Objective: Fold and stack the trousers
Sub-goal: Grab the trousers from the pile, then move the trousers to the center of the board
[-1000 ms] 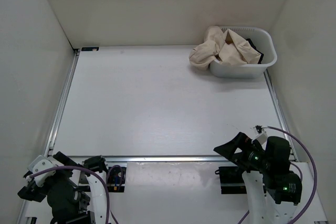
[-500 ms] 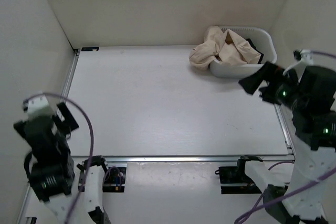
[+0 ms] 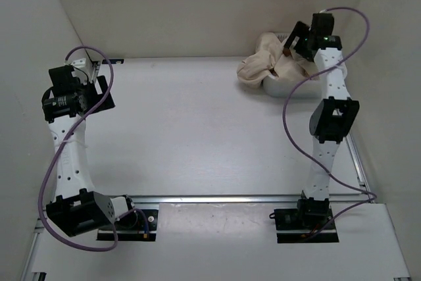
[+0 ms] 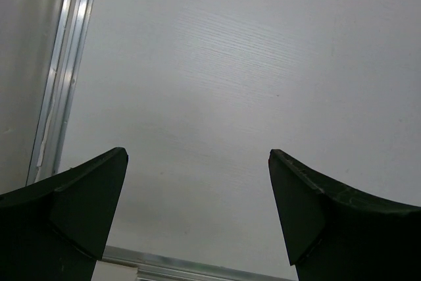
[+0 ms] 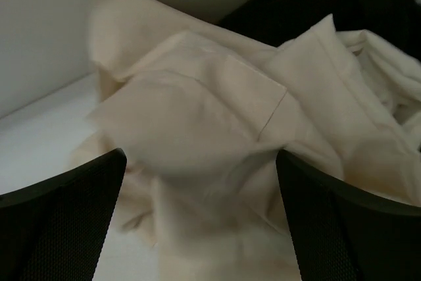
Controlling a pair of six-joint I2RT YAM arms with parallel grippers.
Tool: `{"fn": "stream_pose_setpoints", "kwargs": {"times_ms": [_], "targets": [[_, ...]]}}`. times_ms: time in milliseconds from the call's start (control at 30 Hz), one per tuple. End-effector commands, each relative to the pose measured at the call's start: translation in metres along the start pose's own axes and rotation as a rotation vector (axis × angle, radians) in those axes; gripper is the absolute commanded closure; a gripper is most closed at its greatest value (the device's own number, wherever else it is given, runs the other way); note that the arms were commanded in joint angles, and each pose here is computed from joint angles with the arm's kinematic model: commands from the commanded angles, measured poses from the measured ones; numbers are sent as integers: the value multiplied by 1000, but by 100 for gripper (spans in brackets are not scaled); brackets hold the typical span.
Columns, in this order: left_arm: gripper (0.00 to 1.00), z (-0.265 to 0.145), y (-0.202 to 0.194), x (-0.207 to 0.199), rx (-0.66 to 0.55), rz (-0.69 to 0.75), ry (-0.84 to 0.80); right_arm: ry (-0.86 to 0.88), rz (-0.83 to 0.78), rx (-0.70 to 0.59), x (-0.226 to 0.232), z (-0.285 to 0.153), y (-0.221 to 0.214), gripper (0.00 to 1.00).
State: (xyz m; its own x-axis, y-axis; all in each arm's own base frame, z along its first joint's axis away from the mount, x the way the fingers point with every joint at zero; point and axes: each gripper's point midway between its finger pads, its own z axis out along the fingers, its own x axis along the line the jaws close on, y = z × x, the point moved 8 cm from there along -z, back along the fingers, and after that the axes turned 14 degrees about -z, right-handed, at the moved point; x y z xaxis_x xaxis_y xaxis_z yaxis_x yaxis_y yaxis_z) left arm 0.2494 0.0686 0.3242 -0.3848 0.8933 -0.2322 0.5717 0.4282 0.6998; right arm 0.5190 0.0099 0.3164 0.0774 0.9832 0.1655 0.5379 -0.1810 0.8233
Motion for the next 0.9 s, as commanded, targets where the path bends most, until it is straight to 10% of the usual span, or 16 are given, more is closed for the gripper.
{"fn": "stream_pose_setpoints", "kwargs": {"times_ms": [0, 100, 167, 200, 433, 733, 867], "targets": [[0, 10, 2, -3, -24, 1, -57, -26, -27, -23, -1, 51, -11, 1], [0, 25, 8, 2, -15, -2, 4, 12, -35, 6, 0, 74, -24, 12], [0, 35, 13, 5, -9, 2, 62, 54, -31, 17, 8, 72, -30, 58], [0, 37, 15, 6, -9, 2, 77, 66, -37, -5, 14, 59, -23, 96], [0, 51, -3, 15, 55, 1, 128, 98, -90, -156, 29, -32, 28, 100], [0, 4, 1, 9, -98, 5, 78, 358, -241, -786, 97, -335, 89, 100], [0, -14, 1, 4, -144, 10, 24, 494, -244, -877, 104, -393, 81, 100]]}}
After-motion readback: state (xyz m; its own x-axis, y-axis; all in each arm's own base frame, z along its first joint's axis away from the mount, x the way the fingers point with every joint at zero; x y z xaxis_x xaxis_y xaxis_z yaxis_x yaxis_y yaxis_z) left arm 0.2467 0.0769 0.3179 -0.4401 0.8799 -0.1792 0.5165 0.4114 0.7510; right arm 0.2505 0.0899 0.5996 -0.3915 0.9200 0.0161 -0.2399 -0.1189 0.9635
